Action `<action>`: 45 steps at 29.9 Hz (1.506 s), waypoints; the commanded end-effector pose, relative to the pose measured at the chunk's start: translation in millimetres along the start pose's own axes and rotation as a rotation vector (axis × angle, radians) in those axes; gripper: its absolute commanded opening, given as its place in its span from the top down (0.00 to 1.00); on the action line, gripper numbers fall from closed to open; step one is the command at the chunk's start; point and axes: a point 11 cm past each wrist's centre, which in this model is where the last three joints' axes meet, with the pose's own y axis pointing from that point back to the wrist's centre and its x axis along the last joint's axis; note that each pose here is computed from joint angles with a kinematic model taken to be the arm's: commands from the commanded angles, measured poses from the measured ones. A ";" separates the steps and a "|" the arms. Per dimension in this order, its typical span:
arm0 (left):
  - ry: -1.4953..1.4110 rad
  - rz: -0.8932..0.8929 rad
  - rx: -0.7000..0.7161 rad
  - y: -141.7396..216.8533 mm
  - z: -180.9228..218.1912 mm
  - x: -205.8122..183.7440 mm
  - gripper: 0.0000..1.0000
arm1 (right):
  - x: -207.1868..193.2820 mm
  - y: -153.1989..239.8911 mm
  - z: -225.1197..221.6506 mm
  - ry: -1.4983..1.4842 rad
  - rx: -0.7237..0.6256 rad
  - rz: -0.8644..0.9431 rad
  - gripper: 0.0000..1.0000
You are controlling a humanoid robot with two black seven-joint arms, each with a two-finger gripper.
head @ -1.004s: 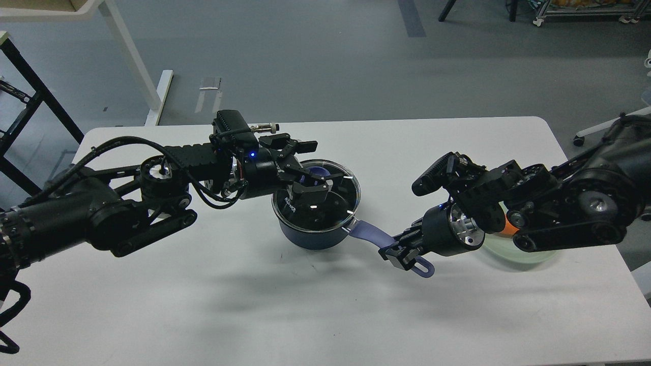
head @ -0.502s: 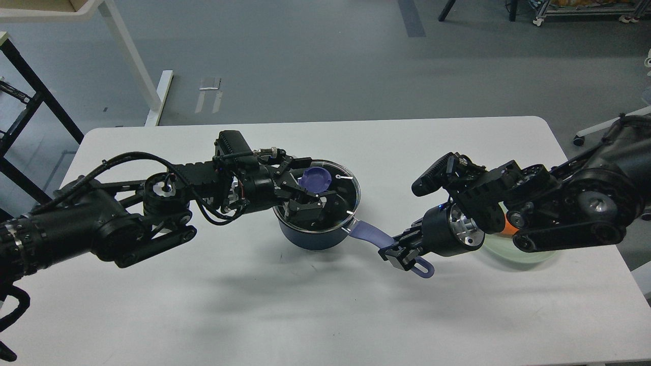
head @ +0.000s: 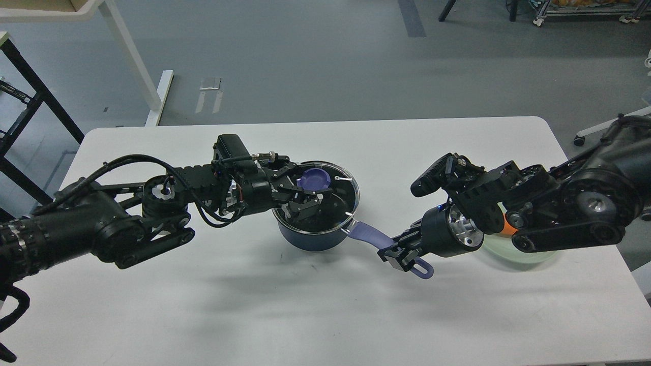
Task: Open pot lid
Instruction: 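Lift the glass lid off the pot with the left gripper, moving it aside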
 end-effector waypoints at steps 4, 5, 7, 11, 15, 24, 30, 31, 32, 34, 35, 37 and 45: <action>-0.002 0.002 -0.002 -0.8 0.7 2.7 0.59 | -0.2 1.5 1.9 -0.006 -0.004 0.004 0.78; -0.002 0.002 -0.005 -0.7 1.8 2.5 0.59 | -0.2 1.5 1.9 -0.006 -0.004 0.004 0.77; -0.002 0.003 -0.005 1.4 1.1 2.9 0.59 | -0.1 1.2 1.6 -0.005 -0.004 0.003 0.77; -0.003 0.005 -0.003 4.4 -0.8 4.0 0.59 | 0.8 0.8 0.6 -0.004 -0.001 0.005 0.76; 0.023 0.026 -0.014 4.9 3.9 9.1 0.59 | -0.9 1.1 1.9 -0.009 -0.003 0.004 0.76; 0.043 0.069 0.036 29.6 -16.5 31.4 0.58 | -1.4 3.8 5.3 -0.019 -0.009 0.011 0.76; 0.049 0.053 0.143 67.8 -53.6 29.3 0.58 | -1.8 3.8 5.6 -0.020 -0.010 0.010 0.76; 0.050 0.042 0.169 76.5 -60.6 25.0 0.58 | -1.8 3.8 5.6 -0.020 -0.010 0.010 0.76; 0.055 0.028 0.192 84.9 -66.2 18.1 0.58 | -1.9 4.1 6.0 -0.021 -0.011 0.011 0.76; 0.060 0.011 0.232 98.4 -76.5 9.5 0.58 | -2.9 3.5 5.9 -0.023 -0.010 0.009 0.76; 0.074 -0.007 0.256 106.3 -81.3 -1.5 0.58 | -3.4 3.2 5.8 -0.024 -0.009 0.008 0.76; 0.104 -0.049 0.300 120.3 -88.3 -27.4 0.58 | -3.5 3.2 5.8 -0.024 -0.009 0.008 0.76; 0.152 -0.142 0.433 167.3 -113.5 -94.7 0.58 | -4.0 3.2 6.1 -0.026 -0.009 0.008 0.76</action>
